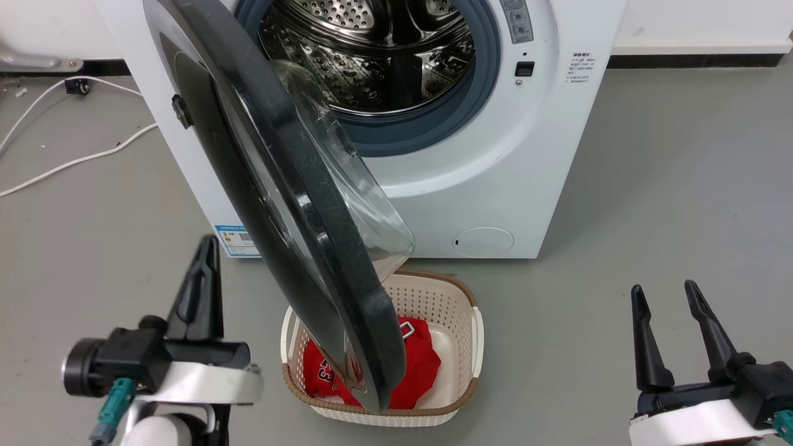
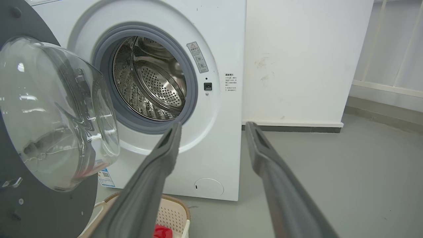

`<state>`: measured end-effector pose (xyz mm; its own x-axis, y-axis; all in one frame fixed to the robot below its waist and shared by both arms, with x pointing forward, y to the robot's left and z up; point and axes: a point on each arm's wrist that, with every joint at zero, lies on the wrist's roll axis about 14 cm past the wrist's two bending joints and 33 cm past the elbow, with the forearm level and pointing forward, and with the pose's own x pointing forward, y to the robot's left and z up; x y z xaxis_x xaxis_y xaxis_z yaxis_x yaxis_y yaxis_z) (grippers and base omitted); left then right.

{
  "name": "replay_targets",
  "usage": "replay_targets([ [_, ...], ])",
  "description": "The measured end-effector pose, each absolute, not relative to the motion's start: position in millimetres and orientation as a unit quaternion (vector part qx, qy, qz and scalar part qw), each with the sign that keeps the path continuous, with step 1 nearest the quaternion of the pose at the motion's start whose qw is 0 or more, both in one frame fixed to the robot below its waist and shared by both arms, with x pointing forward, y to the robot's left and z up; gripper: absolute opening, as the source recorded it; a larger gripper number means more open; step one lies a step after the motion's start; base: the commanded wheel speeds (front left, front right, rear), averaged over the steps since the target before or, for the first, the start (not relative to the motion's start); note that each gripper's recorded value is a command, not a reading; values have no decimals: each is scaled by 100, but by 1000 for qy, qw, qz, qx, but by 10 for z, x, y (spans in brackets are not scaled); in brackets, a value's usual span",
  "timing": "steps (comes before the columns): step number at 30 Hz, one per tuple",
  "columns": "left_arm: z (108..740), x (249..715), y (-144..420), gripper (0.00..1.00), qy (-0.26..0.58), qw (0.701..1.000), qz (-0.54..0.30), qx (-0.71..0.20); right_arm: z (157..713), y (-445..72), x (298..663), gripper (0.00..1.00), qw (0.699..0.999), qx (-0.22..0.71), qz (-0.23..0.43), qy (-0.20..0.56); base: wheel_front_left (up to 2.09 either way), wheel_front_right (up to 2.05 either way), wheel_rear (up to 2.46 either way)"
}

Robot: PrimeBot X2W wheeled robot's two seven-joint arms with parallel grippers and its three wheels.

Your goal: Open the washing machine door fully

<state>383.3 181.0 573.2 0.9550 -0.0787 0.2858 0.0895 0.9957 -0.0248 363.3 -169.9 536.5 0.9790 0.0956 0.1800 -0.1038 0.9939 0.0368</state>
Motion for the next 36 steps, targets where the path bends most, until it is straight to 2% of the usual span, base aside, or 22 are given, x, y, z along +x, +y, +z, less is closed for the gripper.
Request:
replay_targets([
  [6, 6449, 3787, 1782, 0, -254, 966, -46, -12, 5349, -1711, 3646, 100, 995, 26, 48, -87, 0, 0, 0],
  [15, 7526, 3353, 1669, 0, -430, 901, -59, 6, 5337, -1716, 3660, 100, 995, 30, 47, -85, 0, 0, 0],
  [21, 7809, 3103, 1344, 0, -483, 868, -111, -7, 5313, -1720, 3656, 100, 995, 32, 46, -82, 0, 0, 0],
  [24, 7777, 3053, 1100, 0, -476, 864, -159, -40, 5291, -1726, 3656, 100, 995, 35, 45, -78, 0, 0, 0],
  [28, 7522, 3020, 687, 0, -427, 869, -240, -69, 5277, -1715, 3652, 100, 995, 37, 46, -76, 0, 0, 0],
  [36, 6519, 2949, 206, 0, -250, 906, -327, -99, 5288, -1705, 3620, 100, 995, 41, 47, -78, 0, 0, 0],
])
